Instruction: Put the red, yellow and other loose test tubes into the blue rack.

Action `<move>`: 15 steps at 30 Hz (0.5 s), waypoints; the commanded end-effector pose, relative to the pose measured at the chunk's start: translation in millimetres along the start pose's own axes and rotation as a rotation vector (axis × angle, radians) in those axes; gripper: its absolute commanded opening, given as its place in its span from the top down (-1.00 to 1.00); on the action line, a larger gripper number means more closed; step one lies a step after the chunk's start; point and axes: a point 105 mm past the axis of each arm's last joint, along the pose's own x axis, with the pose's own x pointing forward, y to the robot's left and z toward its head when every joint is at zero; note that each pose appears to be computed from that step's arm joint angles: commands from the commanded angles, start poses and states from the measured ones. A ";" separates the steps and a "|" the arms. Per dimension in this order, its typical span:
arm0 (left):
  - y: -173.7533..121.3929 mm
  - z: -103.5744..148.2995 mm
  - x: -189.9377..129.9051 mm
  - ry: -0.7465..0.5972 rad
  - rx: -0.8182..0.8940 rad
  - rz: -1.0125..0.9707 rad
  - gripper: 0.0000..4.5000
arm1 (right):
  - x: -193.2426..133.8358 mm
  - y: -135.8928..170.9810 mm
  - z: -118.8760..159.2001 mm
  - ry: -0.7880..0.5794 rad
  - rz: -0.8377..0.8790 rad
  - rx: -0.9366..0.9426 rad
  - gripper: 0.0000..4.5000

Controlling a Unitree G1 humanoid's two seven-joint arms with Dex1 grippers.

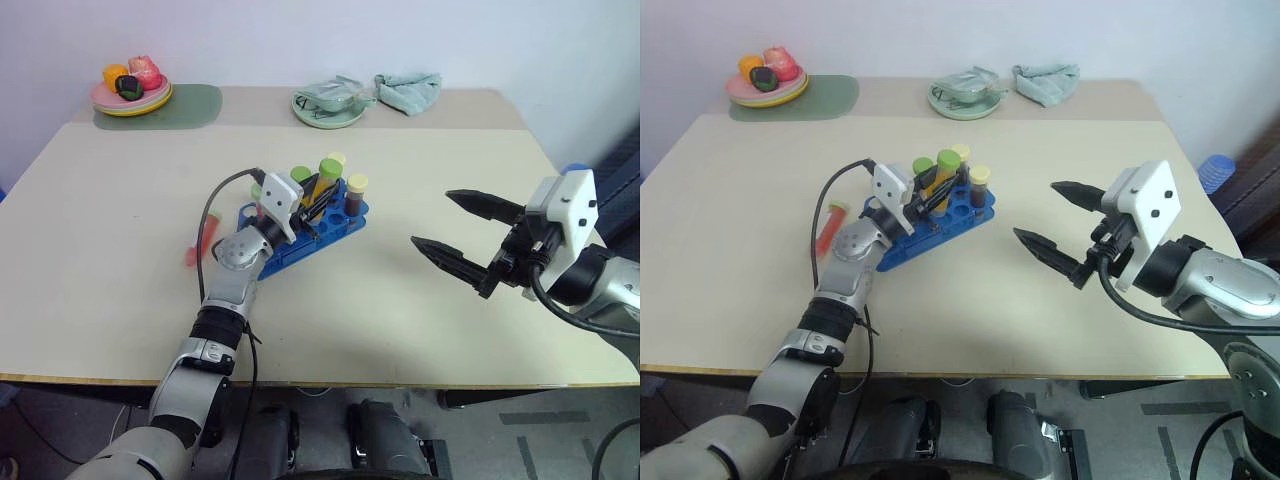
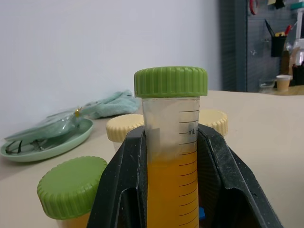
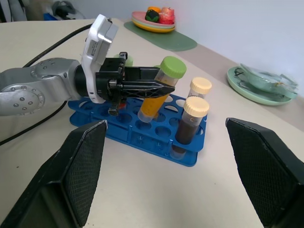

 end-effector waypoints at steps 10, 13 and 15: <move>-14.9 -36.0 -15.5 0.040 -0.118 -0.060 0.64 | -16.7 2.9 -8.2 0.002 -0.051 0.045 -0.83; -16.7 -40.7 -15.0 0.051 -0.105 -0.054 0.64 | -24.2 2.8 -13.6 0.012 -0.071 0.080 -0.83; -16.6 -41.2 -15.2 0.046 -0.102 -0.044 0.64 | -29.0 2.7 -16.0 0.017 -0.085 0.091 -0.83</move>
